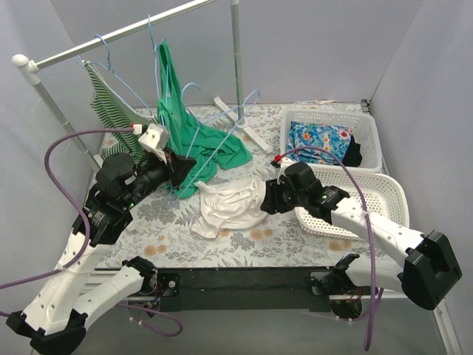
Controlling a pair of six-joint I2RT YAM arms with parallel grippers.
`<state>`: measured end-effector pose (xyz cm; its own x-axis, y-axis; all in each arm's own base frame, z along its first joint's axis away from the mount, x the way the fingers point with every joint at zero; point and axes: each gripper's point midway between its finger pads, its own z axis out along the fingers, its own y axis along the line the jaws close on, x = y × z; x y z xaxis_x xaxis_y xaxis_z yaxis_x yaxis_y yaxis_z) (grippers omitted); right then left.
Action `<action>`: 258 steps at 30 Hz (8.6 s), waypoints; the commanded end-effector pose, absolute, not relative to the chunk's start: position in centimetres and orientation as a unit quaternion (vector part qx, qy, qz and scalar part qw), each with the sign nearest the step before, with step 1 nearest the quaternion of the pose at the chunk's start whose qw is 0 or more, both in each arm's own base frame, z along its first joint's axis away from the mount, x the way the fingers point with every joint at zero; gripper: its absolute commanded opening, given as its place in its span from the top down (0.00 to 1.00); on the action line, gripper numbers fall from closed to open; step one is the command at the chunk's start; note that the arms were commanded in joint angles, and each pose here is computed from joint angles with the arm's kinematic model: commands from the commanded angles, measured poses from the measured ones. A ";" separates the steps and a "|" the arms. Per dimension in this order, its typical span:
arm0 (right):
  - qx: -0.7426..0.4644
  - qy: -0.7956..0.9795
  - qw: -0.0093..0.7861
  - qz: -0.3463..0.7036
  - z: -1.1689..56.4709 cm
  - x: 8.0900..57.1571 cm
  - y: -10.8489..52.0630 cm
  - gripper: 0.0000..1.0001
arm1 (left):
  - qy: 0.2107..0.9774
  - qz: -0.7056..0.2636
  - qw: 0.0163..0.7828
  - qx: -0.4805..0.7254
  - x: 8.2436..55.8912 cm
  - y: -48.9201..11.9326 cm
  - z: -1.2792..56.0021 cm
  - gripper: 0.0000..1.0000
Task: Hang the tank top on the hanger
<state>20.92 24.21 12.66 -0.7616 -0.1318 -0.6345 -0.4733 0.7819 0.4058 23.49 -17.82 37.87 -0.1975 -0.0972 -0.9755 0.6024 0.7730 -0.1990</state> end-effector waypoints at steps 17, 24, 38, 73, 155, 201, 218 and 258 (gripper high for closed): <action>-0.090 0.913 0.311 0.250 6.3 25.2 26.0 0.67 | 0.799 -0.343 0.458 0.187 15.9 -17.1 27.7 1.00; -0.082 0.921 0.308 0.224 5.3 25.9 25.6 0.67 | 0.798 -0.361 0.448 0.180 16.0 -17.9 27.8 1.00; -0.101 0.908 0.361 0.184 11.0 27.6 24.3 0.96 | 0.816 -0.353 0.424 0.172 15.9 -17.7 27.6 1.00; -0.117 0.909 0.376 0.138 14.1 32.4 23.9 0.99 | 0.871 -0.329 0.320 0.175 17.0 -18.9 21.9 1.00; -0.253 0.747 0.550 0.275 27.2 29.5 30.5 0.30 | 0.704 -0.466 0.502 0.189 22.3 -29.9 22.6 1.00; -0.228 0.758 0.602 0.106 23.8 28.4 27.7 0.99 | 0.919 -0.198 0.335 -0.059 23.4 -21.4 7.6 0.61; -0.177 0.766 0.615 0.057 24.6 29.4 25.5 0.99 | 0.907 -0.193 0.369 -0.069 25.2 -21.8 9.4 0.97; -0.107 0.805 0.583 0.024 23.9 32.0 27.0 0.99 | 0.859 -0.332 0.387 -0.044 20.5 -21.5 18.4 0.99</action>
<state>31.02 25.70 20.36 -0.3387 -0.2448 -0.9085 -0.2226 0.9590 -0.1754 20.17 -20.11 14.18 -0.7231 -0.3358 -0.6036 0.0876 0.8222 -0.5624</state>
